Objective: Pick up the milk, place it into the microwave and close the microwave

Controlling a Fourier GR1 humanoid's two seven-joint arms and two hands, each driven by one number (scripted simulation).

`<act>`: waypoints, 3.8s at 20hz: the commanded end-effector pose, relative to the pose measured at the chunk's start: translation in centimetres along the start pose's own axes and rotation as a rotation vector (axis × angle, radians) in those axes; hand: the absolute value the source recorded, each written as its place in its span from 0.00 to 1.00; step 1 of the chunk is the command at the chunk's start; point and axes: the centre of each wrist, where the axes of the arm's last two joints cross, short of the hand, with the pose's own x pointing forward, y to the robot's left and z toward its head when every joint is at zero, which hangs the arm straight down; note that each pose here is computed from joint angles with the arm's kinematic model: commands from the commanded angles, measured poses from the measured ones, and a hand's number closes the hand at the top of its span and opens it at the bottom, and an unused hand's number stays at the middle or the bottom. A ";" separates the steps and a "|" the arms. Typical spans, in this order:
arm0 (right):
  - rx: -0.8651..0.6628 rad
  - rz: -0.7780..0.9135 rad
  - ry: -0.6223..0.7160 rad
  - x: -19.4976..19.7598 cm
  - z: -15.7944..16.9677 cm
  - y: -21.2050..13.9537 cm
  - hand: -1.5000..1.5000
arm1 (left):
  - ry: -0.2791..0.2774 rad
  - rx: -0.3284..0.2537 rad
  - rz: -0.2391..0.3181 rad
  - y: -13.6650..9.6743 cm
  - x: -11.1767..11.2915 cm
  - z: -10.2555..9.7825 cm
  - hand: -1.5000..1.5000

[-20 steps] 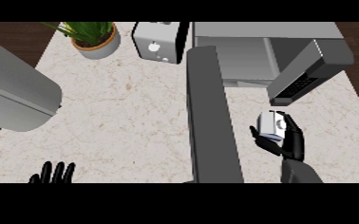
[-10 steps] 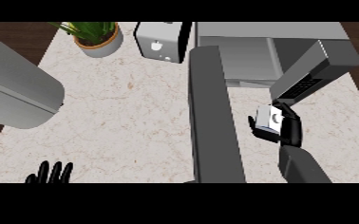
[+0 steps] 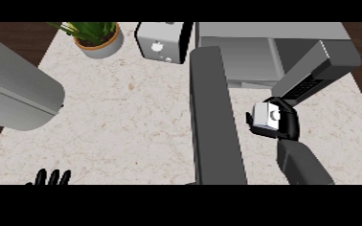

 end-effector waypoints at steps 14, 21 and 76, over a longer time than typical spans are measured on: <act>0.075 0.005 -0.073 3.1 3.4 -1.1 1.00 | 0.020 -0.020 0.031 -2.1 -0.1 1.2 0.00; 0.125 -0.179 -0.099 7.1 5.6 -1.6 1.00 | 0.002 0.009 0.011 -0.6 0.7 1.2 0.00; -0.009 0.448 -0.102 8.0 -13.1 4.9 1.00 | 0.028 -0.046 0.031 2.8 0.0 1.4 0.00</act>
